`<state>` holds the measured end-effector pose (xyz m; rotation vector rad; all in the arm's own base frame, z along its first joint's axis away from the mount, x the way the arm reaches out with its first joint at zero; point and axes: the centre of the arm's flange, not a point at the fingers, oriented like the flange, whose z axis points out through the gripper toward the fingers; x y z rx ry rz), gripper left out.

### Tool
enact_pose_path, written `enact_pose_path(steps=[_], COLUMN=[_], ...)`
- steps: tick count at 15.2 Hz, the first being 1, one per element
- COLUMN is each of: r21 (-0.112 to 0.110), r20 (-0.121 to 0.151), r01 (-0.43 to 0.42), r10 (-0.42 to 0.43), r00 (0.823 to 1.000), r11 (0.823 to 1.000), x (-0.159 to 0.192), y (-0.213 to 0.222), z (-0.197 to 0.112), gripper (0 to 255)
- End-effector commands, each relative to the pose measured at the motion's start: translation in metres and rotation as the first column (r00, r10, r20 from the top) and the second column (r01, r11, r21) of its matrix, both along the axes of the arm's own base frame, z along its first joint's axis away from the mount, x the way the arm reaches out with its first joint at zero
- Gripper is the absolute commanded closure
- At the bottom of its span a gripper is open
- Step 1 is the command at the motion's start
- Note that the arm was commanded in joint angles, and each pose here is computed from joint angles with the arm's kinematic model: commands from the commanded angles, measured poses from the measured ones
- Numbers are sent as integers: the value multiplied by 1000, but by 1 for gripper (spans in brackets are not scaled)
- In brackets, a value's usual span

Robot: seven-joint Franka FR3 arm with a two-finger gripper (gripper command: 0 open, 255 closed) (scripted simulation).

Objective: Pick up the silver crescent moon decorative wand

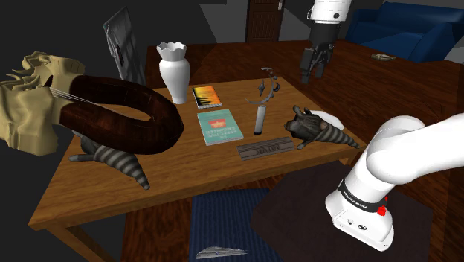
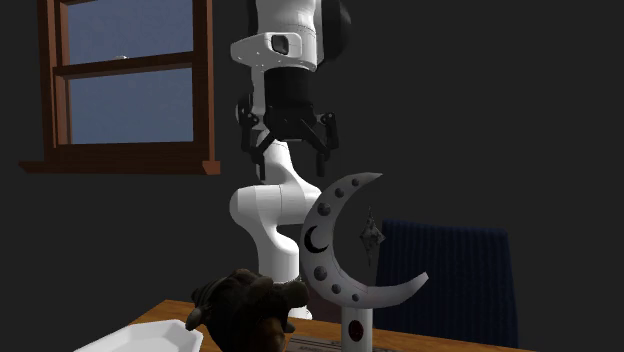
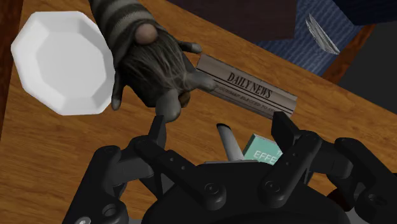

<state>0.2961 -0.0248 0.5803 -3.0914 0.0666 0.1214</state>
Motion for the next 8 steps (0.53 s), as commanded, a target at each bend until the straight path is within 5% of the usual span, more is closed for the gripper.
enact_pose_path(steps=[1,8], r21=[0,-187], r20=[0,10], r01=[0,-182], r10=[0,187], r00=[1000,982], r11=[1000,965], x=[0,82], y=[0,54], z=[0,16], gripper=[0,0])
